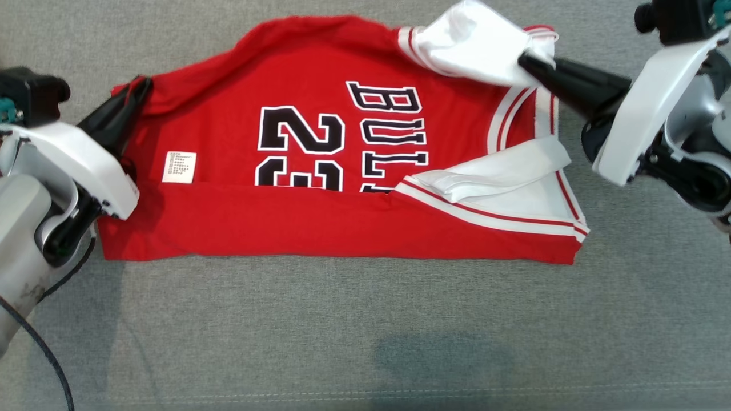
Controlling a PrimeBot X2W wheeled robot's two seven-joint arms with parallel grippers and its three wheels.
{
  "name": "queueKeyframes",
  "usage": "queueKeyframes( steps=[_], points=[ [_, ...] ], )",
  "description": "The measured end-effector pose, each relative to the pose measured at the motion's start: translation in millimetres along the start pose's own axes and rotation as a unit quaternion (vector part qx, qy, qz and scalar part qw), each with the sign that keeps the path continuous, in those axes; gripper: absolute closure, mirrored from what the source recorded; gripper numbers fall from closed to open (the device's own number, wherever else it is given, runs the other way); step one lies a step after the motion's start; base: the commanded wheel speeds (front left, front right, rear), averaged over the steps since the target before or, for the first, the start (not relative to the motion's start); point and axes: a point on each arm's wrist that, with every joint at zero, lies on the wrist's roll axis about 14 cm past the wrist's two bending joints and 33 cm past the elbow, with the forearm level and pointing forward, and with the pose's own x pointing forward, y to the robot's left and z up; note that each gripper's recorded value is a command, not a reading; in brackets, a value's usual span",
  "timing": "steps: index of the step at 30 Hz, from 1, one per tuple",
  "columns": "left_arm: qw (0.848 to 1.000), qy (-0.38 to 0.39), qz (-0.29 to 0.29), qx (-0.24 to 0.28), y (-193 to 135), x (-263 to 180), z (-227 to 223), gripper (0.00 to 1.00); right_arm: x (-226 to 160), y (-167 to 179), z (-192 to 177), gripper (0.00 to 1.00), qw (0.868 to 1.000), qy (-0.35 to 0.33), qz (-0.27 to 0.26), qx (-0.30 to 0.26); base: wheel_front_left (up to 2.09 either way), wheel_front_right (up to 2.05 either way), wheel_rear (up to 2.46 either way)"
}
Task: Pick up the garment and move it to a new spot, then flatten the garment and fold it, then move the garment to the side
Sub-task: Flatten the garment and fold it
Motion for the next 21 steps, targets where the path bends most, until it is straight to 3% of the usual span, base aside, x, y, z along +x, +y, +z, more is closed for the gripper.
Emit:
queueKeyframes(
  steps=[8, 21],
  points=[
    [0.999, 0.049, -0.014, 0.014, -7, -15, -32, 1.0, -32, 10, -32, 1.0, 0.998, 0.054, -0.002, 0.025, 0.0, 0.0, 0.0],
    [0.996, 0.059, -0.012, 0.065, 2, -15, -30, 1.0, -44, 28, -43, 1.0, 0.998, 0.051, 0.013, 0.04, 0.0, 0.0, 0.0]
  ],
)
